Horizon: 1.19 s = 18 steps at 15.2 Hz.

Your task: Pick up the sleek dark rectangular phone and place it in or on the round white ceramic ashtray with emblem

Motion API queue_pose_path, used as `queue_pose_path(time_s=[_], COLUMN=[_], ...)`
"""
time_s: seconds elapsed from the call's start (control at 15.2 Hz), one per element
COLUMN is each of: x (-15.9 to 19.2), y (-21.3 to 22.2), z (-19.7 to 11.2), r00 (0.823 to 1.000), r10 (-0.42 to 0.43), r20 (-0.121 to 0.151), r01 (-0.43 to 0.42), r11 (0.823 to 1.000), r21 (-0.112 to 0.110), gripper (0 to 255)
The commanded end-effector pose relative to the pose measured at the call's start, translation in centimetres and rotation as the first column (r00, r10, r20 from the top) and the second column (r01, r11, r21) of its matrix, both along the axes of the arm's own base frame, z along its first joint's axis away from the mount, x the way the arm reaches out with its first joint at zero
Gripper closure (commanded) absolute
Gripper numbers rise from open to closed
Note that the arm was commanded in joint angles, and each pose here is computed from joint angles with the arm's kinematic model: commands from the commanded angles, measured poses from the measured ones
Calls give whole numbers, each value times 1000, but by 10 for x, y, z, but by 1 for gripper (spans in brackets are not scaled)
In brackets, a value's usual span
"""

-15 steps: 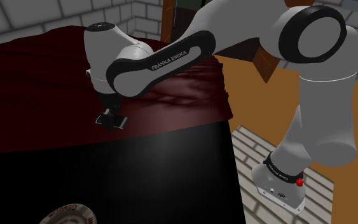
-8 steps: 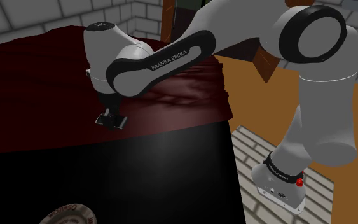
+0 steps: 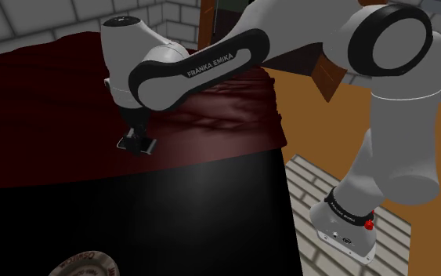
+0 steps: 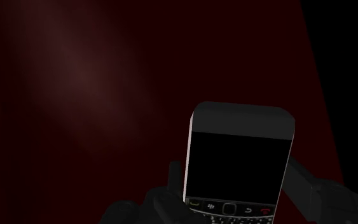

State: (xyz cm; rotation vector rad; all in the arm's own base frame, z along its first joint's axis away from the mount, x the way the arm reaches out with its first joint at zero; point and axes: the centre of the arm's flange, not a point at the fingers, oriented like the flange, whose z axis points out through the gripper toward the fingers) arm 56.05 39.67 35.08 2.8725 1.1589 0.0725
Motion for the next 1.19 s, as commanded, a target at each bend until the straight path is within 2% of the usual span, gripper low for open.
queue_pose_path(time_s=[0.0, 0.92, 1.12], x=[-1, -1, -29], y=[0, 0, 28], z=[12, 83, 84], r00=[1000, 1000, 1000], r10=[0, 0, 0], r20=[0, 0, 0], r01=[0, 0, 0], r11=[1000, 1000, 1000], r21=[0, 0, 0], gripper=[255, 255, 255])
